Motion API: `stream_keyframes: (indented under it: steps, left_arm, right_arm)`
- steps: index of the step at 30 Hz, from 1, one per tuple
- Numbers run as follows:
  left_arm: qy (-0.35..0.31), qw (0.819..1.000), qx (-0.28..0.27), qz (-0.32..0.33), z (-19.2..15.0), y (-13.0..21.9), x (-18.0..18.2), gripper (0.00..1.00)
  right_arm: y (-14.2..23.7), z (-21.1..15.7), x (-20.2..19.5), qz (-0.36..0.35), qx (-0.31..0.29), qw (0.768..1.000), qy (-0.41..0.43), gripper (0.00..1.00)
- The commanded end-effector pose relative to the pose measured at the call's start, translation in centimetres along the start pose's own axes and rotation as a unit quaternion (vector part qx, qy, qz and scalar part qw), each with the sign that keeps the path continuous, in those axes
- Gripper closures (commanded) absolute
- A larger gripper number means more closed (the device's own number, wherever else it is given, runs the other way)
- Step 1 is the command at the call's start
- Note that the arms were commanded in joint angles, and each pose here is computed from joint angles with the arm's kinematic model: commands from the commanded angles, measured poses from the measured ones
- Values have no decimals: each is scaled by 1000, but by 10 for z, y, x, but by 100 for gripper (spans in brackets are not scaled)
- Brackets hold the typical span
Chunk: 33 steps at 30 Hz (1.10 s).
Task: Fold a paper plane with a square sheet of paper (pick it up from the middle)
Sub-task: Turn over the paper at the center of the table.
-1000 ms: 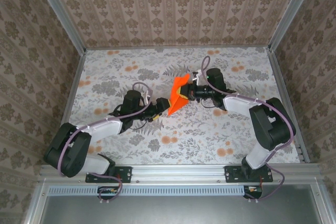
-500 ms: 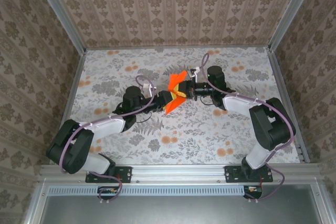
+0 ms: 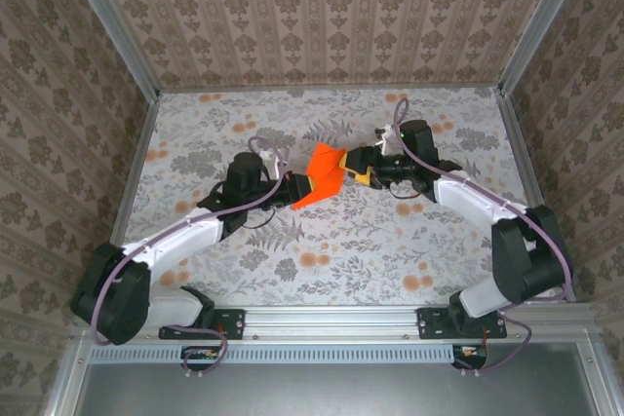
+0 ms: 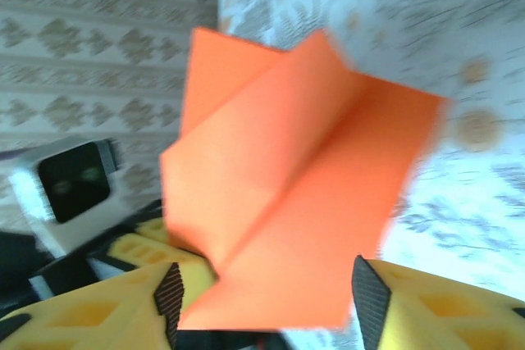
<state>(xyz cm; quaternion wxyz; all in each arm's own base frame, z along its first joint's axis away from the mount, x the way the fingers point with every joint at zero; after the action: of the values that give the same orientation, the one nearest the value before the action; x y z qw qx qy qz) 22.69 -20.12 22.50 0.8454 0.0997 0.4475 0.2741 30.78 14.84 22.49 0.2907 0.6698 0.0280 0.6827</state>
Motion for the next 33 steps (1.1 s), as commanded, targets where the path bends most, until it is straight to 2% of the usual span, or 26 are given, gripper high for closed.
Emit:
stream_keyframes:
  steps: [1, 3, 6, 11, 14, 17, 19, 21, 22, 24, 26, 28, 32, 33]
  left_arm:
    - [-95, 978, 74, 173, -7, 20, 7, 92]
    - [-126, 956, 101, 246, -5, 26, 6, 93]
    - [-168, 907, 133, 364, 3, 28, 6, 92]
    - [-219, 794, 179, 538, 14, 18, 8, 92]
    - [-241, 741, 198, 595, 18, 1, 7, 92]
    - [-263, 708, 224, 616, 14, -24, 9, 93]
    - [-275, 698, 248, 613, 7, -47, 11, 92]
    - [-280, 701, 266, 599, -2, -70, 12, 89]
    - [-279, 710, 274, 585, -7, -81, 12, 86]
    - [-272, 735, 287, 551, -15, -100, 12, 72]
    - [-253, 773, 289, 504, -17, -110, 8, 52]
    - [-228, 812, 279, 458, -15, -110, 1, 37]
    - [-163, 894, 230, 348, 2, -90, -6, 22]
    - [-144, 908, 214, 329, 7, -83, -3, 20]
  right_arm:
    - [21, -6, -10, -122, -52, 991, 37, 35]
    - [32, -9, -12, -160, -83, 983, 45, 33]
    - [42, -13, -18, -200, -114, 972, 51, 33]
    - [52, -18, -28, -251, -144, 956, 52, 32]
    - [56, -21, -34, -275, -154, 948, 48, 32]
    - [69, -21, -42, -308, -186, 933, 27, 31]
    - [79, -20, -47, -312, -208, 927, 10, 31]
    - [90, -21, -51, -315, -232, 920, -4, 31]
    - [94, -21, -53, -315, -240, 918, -12, 31]
    - [98, -23, -56, -315, -248, 916, -19, 31]
    - [100, -24, -58, -317, -247, 916, -20, 31]
    - [99, -24, -59, -316, -242, 917, -17, 31]
    - [88, -23, -55, -281, -207, 937, 7, 33]
    - [82, -23, -53, -273, -194, 942, 15, 33]
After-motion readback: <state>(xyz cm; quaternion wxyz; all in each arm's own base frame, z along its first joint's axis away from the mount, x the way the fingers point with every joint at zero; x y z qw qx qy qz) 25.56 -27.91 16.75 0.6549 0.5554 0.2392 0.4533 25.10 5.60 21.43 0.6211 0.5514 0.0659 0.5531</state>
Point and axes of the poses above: each hand's point on the last joint's axis, 136 mm out from that joint toward the fingers, its own y axis back along the fingers, its own x axis along the line the jaws close on, z = x × y, the point moved 10 cm from there along y, back along the fingers, and after that the axes turned 9 degrees about -y, right-handed, at the moved point
